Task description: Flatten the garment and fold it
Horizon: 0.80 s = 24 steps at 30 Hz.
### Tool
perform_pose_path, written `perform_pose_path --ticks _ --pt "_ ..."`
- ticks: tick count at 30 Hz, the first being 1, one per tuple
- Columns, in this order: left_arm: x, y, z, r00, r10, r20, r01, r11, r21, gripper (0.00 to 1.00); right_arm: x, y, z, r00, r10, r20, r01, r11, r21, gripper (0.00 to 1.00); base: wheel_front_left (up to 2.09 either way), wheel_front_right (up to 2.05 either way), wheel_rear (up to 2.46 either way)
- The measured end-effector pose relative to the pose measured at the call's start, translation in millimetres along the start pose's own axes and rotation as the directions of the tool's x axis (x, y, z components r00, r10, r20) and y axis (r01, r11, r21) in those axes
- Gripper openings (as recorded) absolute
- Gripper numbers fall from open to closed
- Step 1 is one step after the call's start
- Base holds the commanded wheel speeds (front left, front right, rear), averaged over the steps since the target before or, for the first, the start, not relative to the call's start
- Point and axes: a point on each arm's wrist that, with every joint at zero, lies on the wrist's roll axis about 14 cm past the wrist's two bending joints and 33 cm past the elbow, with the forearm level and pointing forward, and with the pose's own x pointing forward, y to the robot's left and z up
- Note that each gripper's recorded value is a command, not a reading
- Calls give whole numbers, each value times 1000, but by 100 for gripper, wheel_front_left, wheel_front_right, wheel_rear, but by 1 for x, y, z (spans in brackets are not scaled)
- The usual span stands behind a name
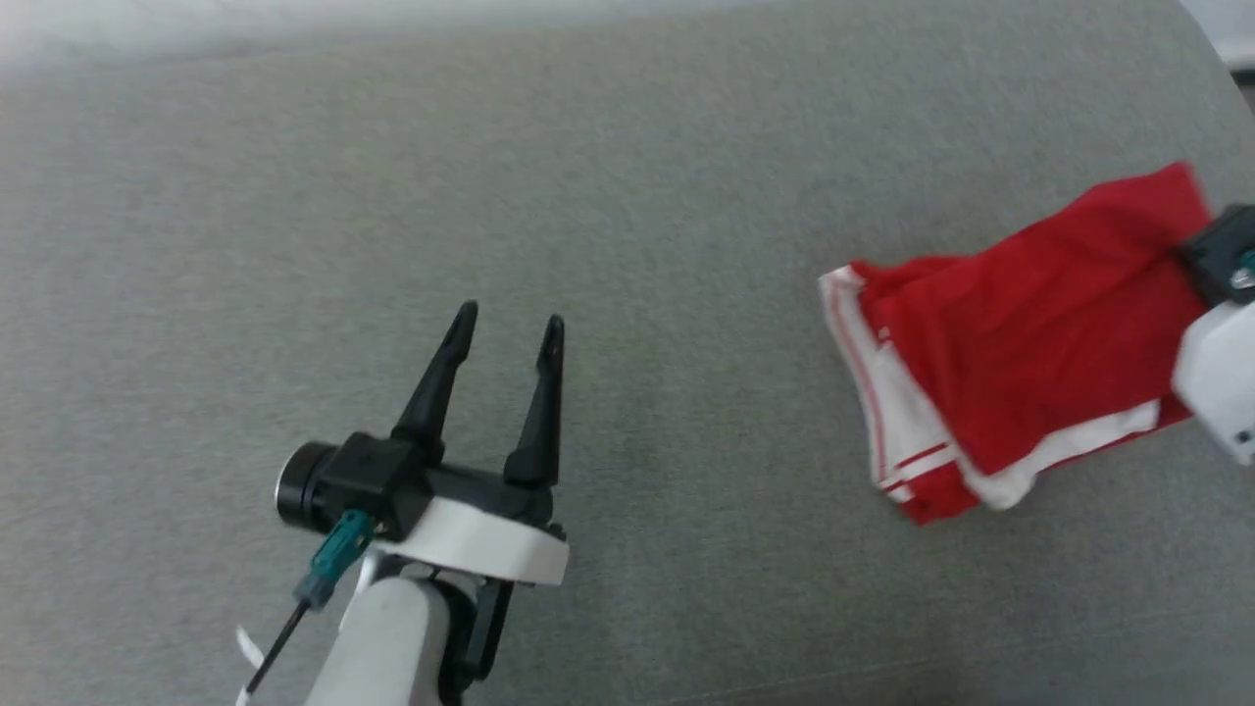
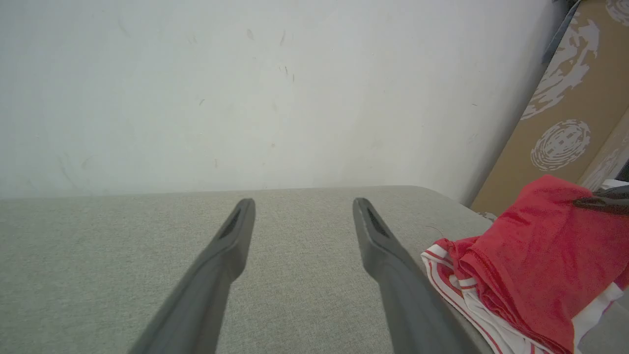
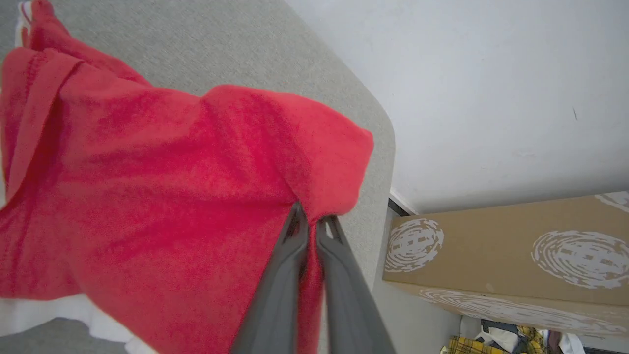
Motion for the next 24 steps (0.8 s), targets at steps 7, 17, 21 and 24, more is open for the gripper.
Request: perform_pose_path --ticks 7,17,21,24 --pt "34 -18 -28 996 -85 -25 85 996 -26 100 6 -63 -57 985 -131 -113 128 991 -33 0 0 0 0" --pt "57 -12 -77 991 -106 -82 100 993 -69 100 24 -107 -143 930 -250 -270 240 968 -68 0 0 0 0" --pt "55 -4 -99 987 -95 -126 87 994 -68 100 30 -121 -162 907 -294 -300 278 956 -95 0 0 0 0" --pt "54 2 -108 986 -81 -145 71 995 -69 100 37 -122 -172 897 -304 -320 290 953 -91 0 0 0 0"
